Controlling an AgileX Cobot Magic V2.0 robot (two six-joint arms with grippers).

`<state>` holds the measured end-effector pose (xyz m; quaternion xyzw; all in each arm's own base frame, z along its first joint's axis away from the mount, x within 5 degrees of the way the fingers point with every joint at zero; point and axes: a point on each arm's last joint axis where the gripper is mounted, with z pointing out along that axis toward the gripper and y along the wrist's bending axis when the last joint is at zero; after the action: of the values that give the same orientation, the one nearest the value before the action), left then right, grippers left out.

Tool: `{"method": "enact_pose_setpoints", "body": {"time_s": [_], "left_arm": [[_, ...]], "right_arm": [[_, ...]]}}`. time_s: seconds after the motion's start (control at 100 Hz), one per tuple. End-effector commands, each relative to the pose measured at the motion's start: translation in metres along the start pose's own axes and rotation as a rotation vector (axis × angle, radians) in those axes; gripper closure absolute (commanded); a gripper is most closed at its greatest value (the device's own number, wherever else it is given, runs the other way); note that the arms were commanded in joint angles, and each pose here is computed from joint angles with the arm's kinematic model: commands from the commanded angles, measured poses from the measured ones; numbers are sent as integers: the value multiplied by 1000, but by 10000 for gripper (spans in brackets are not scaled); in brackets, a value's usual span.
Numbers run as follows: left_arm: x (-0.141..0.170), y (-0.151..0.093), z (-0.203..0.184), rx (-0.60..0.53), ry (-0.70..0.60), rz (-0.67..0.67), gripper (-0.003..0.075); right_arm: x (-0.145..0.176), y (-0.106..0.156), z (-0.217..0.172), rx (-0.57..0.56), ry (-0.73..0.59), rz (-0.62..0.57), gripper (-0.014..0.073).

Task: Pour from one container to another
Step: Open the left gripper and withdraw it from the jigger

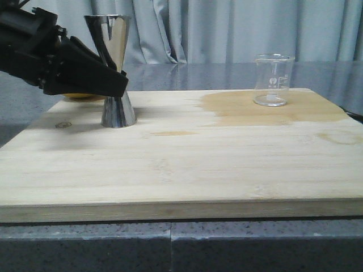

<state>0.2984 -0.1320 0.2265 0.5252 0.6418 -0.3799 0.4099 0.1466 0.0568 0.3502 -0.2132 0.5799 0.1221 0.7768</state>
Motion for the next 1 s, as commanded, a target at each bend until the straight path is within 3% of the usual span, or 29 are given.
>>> {"method": "enact_pose_setpoints", "body": {"time_s": [0.0,0.55,0.99], "left_arm": [[-22,-4,-14,4,-78,12,348],[-16,0,-34,28,-97,-51,348],[-41,-11,-78,-81,-141,-4,348]], "right_arm": [[-14,1,0,-18,-84,4,93],[-13,0,0,-11,-70,4,93],[-5,-4,1,33,12,6,93]]}}
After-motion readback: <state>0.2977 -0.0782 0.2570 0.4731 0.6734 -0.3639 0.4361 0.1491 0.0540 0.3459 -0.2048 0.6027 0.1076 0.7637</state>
